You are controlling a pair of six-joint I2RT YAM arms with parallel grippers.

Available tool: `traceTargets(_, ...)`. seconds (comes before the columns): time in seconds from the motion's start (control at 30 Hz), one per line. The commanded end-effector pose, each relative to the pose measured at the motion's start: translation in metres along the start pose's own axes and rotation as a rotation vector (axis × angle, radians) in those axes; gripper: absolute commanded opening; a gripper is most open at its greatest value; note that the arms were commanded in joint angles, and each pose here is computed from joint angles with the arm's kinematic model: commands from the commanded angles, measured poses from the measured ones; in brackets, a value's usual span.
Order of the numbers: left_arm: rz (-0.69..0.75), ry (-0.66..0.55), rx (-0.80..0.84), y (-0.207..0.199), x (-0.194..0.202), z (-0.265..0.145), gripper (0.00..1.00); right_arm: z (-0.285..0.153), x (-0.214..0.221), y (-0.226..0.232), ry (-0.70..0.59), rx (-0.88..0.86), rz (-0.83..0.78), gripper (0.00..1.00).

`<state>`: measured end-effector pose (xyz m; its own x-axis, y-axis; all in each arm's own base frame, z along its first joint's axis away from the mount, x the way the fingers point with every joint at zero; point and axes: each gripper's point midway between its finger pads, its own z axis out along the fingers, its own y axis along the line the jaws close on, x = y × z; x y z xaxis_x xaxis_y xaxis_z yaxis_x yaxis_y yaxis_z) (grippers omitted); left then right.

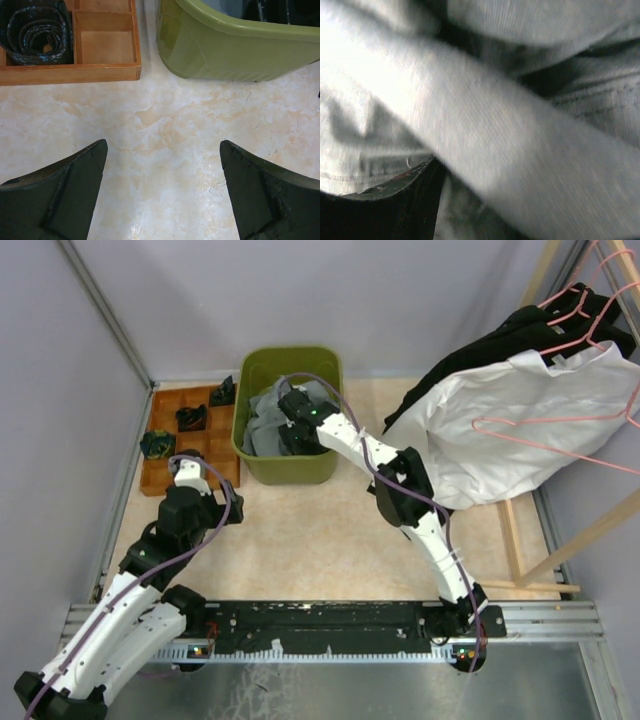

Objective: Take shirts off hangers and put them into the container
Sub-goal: Adjust the shirt in the bin.

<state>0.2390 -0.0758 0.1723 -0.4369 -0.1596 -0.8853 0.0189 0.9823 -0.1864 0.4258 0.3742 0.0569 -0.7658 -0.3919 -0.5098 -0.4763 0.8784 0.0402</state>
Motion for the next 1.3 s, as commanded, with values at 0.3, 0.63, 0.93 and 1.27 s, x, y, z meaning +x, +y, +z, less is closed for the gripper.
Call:
traceTargets(0.3,-0.016,-0.033,0.018,-0.005,-0.015,-0.005,0.99,-0.158,-0.107,-0.028,-0.459,0.144,-0.04,0.52)
traceTargets(0.63,-0.013,-0.036,0.022,-0.005,-0.015,-0.006,0.99,-0.042,-0.077,-0.05,-0.234,0.275,-0.066,0.5)
traceTargets(0.93,-0.011,-0.037,0.038,-0.008,-0.015,-0.005,0.99,-0.077,-0.076,-0.026,-0.235,0.115,-0.119,0.73)
traceTargets(1.27,-0.001,-0.056,0.099,-0.018,-0.022,-0.011,0.99,-0.248,-0.108,0.011,-0.655,-0.15,-0.186,0.97)
